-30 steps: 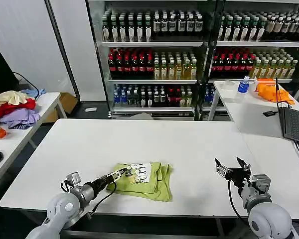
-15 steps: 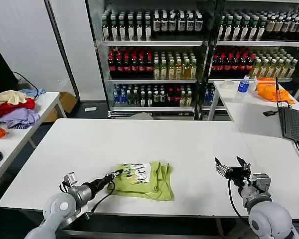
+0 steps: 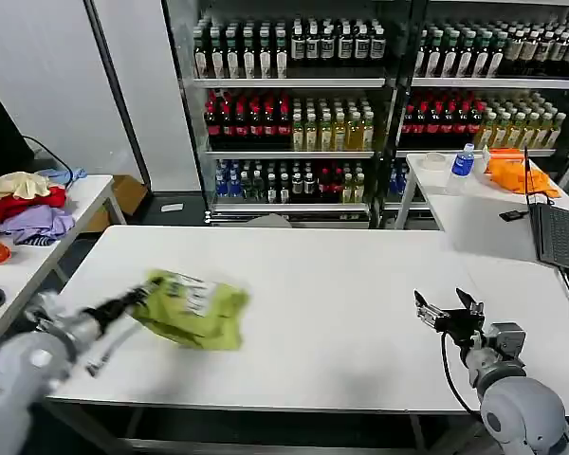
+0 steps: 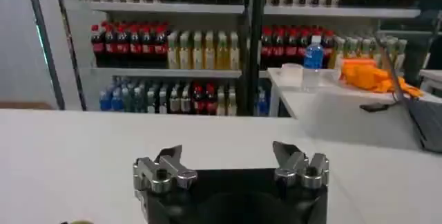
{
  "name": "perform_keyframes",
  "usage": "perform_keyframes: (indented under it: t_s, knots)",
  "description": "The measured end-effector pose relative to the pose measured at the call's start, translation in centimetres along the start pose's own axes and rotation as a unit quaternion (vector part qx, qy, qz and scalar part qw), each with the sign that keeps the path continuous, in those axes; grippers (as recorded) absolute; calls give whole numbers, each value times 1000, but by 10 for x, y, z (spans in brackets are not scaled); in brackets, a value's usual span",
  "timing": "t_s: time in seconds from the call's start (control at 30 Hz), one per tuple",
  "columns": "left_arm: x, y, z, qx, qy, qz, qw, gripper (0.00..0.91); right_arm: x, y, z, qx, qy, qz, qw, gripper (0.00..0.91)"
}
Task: Fold and organize the clothes.
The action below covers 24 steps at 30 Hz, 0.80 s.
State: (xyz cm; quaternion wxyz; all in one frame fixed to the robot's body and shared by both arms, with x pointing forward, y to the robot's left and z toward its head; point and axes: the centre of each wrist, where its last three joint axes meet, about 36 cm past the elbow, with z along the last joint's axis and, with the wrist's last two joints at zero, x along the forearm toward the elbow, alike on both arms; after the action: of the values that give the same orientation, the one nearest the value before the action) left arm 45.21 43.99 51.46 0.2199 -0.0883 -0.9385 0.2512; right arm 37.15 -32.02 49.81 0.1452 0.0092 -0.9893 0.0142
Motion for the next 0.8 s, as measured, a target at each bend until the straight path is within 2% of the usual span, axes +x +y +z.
perform_keyframes:
  t_s: [0.13, 0.2, 0.27, 0.4, 0.63, 0.8]
  knots:
    - [22, 2, -43, -91, -23, -31, 995, 20, 2, 2, -3, -3, -4, -3, 1000, 907]
    - [28, -6, -50, -140, -25, -42, 989, 20, 4, 3, -3, -4, -6, -5, 1000, 907]
    - [30, -16, -47, -195, -19, -53, 979, 20, 5, 5, -3, -6, -6, -6, 1000, 907]
    - [18, -27, -10, -299, 13, -78, 951, 20, 9, 6, -1, -9, -9, -6, 1000, 907]
    - [-18, -45, 91, -449, 65, -101, 886, 20, 19, 7, 0, -10, -9, -2, 1000, 907]
    - [-25, -80, 127, -531, 57, -86, 841, 20, 26, 8, 1, -9, -9, 2, 1000, 907]
